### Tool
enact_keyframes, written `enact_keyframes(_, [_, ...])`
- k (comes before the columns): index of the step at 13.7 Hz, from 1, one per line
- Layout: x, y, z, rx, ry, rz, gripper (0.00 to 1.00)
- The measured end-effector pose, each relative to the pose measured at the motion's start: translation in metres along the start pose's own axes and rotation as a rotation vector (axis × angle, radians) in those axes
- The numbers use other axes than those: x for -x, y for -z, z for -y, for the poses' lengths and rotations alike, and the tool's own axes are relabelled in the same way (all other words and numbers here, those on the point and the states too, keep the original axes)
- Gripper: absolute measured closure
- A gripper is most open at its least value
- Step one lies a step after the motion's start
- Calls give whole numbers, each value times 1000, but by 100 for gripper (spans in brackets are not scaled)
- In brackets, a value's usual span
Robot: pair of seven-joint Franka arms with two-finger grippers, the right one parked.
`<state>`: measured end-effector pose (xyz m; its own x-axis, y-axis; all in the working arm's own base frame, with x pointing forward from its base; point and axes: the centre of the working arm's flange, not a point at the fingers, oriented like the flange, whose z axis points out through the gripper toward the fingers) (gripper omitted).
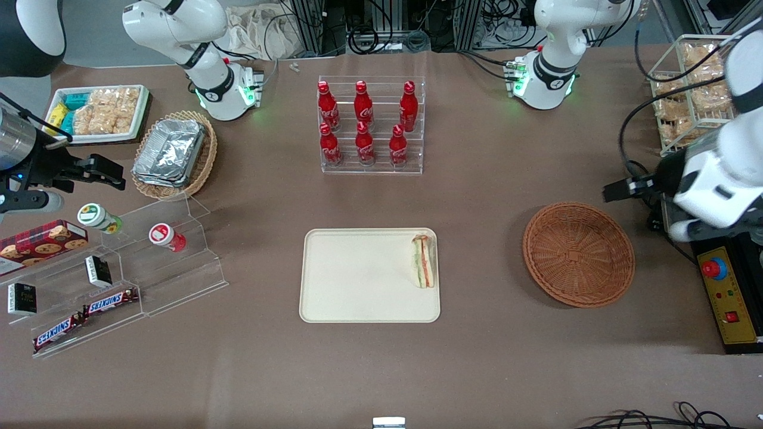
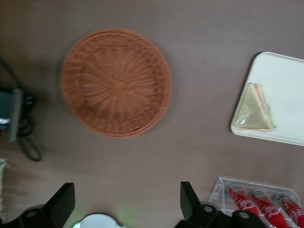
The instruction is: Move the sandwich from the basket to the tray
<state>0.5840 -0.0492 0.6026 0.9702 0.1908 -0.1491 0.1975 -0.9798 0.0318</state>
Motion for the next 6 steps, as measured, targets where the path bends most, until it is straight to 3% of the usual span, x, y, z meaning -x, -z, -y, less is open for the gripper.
enact_keyframes(3, [37,13,11,-16,8,-12,0])
enact_keyframes(6, [45,6,2,-56,-12,-9,0])
